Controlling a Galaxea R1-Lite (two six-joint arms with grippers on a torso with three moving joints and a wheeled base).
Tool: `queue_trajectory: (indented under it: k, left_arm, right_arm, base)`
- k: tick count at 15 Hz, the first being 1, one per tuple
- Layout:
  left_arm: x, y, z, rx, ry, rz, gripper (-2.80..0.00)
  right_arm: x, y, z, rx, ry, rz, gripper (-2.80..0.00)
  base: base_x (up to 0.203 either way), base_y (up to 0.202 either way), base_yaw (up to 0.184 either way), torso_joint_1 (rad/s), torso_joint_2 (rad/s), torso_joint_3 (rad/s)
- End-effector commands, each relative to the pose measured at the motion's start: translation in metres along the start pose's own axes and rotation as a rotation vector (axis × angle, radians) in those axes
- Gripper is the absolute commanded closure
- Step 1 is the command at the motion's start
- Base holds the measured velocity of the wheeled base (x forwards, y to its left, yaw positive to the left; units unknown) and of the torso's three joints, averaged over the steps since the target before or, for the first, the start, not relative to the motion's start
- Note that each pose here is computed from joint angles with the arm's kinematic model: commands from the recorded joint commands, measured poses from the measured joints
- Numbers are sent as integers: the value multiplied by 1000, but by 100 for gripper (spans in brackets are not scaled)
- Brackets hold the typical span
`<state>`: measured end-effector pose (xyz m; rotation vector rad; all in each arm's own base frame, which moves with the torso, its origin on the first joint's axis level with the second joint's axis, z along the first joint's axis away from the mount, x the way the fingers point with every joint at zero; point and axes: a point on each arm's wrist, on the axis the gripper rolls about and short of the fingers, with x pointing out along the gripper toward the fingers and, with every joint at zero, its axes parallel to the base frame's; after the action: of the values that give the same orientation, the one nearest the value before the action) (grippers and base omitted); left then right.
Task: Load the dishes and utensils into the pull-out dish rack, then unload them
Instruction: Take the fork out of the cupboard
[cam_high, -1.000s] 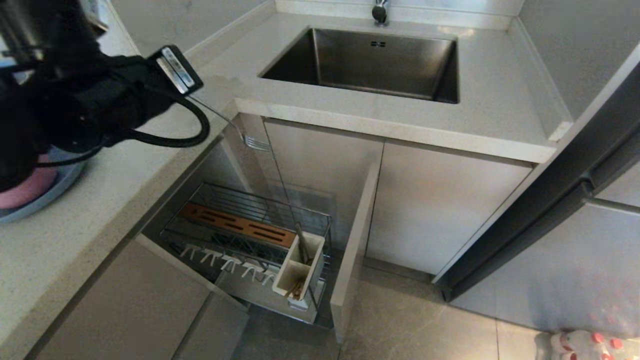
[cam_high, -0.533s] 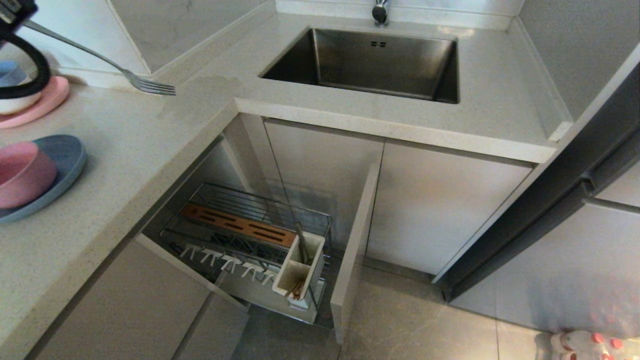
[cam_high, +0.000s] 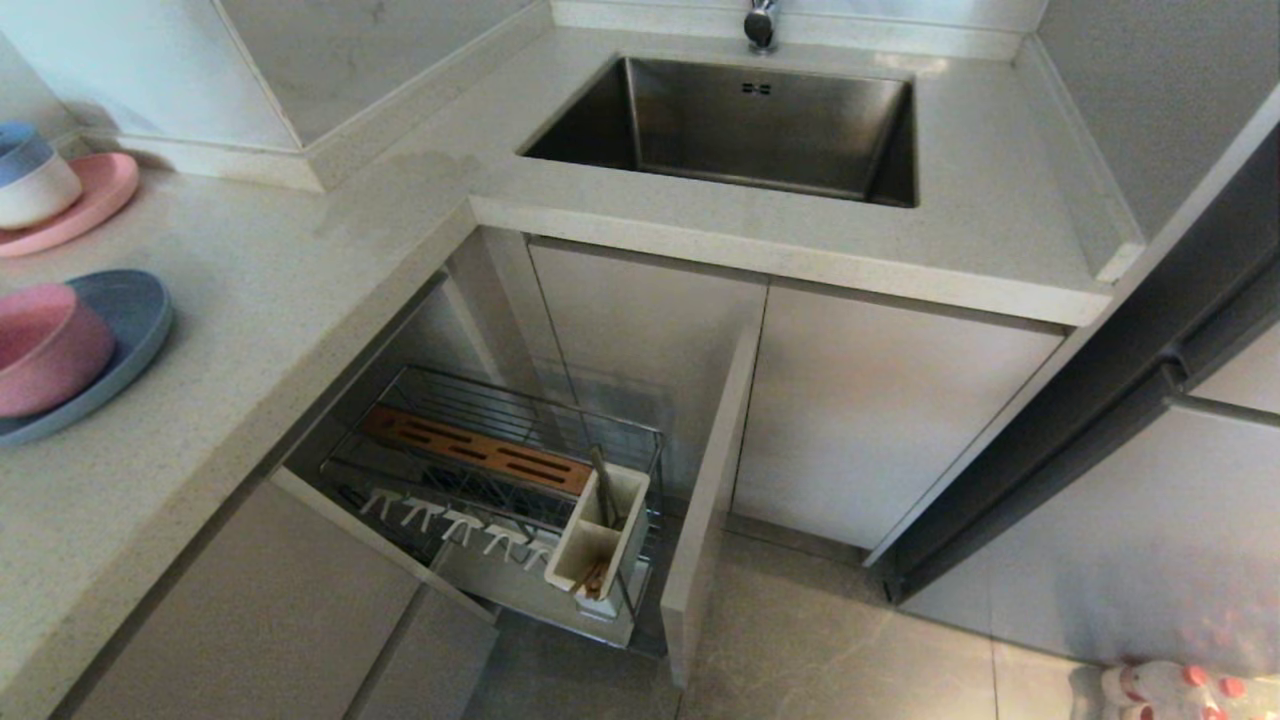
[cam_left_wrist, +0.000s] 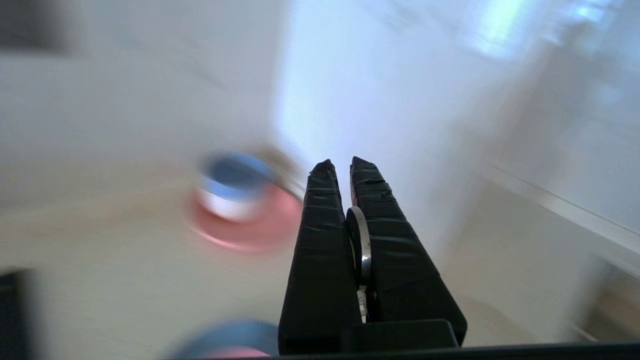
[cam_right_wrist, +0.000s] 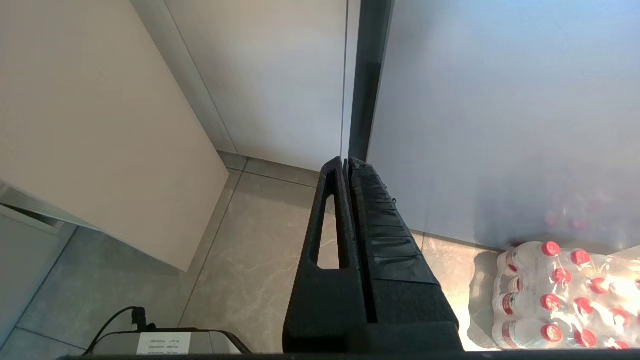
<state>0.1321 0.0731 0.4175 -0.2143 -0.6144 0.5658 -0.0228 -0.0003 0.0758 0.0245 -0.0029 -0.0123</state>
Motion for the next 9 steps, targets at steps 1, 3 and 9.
queue_trajectory:
  k: [1, 3, 9]
  left_arm:
    - [2, 13, -5, 31, -24, 60, 0]
    - [11, 29, -11, 44, -38, 129, 0]
    - [60, 62, -45, -42, 42, 216, 0]
  right_arm:
    - [0, 0, 0, 0, 1, 0, 0]
    - [0, 0, 0, 0, 0, 0, 0]
    - [0, 0, 0, 0, 0, 0, 0]
  base:
    - [0, 0, 0, 0, 0, 0]
    - [0, 0, 0, 0, 0, 0]
    - [0, 0, 0, 0, 0, 0]
